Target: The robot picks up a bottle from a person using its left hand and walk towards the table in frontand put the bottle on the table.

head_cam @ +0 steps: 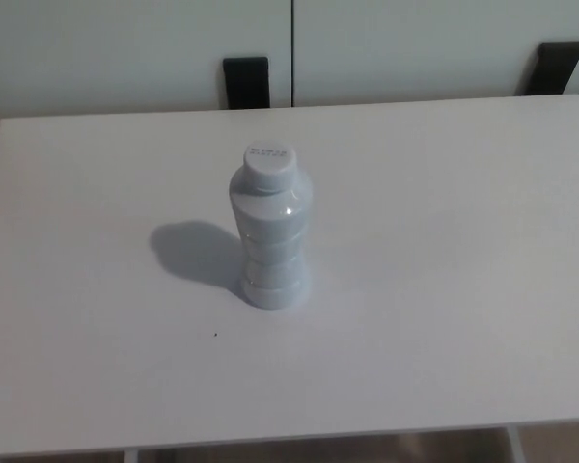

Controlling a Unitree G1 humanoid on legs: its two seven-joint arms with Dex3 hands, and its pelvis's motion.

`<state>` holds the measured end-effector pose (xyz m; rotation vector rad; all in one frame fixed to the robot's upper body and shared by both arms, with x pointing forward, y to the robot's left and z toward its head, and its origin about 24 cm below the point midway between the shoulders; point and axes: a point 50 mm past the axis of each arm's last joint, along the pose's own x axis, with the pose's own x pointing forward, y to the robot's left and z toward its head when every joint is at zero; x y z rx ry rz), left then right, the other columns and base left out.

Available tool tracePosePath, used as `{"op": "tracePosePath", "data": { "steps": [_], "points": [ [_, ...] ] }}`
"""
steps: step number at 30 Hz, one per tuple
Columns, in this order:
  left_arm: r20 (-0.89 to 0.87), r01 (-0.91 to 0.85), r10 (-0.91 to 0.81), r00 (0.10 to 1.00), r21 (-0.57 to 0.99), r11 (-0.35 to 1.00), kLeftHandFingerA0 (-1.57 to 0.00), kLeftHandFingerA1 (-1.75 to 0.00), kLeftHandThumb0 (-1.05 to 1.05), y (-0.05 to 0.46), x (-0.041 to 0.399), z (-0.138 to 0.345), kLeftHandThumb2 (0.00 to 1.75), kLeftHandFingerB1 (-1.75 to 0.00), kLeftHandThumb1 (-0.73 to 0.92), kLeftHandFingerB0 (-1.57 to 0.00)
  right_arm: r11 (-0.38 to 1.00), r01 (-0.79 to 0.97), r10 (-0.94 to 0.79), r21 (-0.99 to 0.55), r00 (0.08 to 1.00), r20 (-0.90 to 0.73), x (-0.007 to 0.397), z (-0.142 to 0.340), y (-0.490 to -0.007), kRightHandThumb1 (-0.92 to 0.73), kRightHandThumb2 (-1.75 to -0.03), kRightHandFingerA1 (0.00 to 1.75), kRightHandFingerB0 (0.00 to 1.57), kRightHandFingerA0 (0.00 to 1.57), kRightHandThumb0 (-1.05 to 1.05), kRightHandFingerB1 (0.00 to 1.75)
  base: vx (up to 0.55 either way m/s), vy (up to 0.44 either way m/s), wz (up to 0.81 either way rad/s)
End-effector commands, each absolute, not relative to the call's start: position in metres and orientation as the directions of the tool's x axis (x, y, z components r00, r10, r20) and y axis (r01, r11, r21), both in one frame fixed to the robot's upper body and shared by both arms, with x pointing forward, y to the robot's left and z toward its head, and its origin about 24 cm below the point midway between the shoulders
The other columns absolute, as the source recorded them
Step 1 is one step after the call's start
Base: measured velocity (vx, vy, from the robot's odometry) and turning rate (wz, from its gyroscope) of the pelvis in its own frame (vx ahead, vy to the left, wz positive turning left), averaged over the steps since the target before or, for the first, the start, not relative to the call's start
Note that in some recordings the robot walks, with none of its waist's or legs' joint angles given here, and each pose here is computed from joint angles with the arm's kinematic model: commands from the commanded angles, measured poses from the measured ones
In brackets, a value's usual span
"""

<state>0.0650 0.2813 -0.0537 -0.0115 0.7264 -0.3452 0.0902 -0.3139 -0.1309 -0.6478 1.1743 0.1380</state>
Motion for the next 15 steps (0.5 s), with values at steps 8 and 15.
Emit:
{"op": "tracePosePath", "data": {
  "steps": [8, 15],
  "points": [
    [-0.824, 0.089, 0.272, 0.498, 0.360, 0.929, -0.31, -0.37, -0.68, 0.330, 0.081, -0.116, 0.66, -0.34, 0.87, -0.28, 0.822, -0.410, -0.222, -0.394, 0.408, -0.886, 0.095, -0.132, -0.309, -0.72, -0.61, 0.47, 0.48, 0.61, -0.41, 0.40, 0.00, 0.000, 0.00],
    [-0.822, 0.220, 0.256, 0.509, 0.412, 0.884, -0.30, -0.39, -0.68, 0.326, 0.084, -0.117, 0.65, -0.34, 0.83, -0.29, 0.828, -0.382, -0.248, -0.411, 0.408, -0.879, 0.093, -0.134, -0.307, -0.70, -0.61, 0.47, 0.52, 0.63, -0.42, 0.40, 0.00, 0.000, 0.00]
  ]
}}
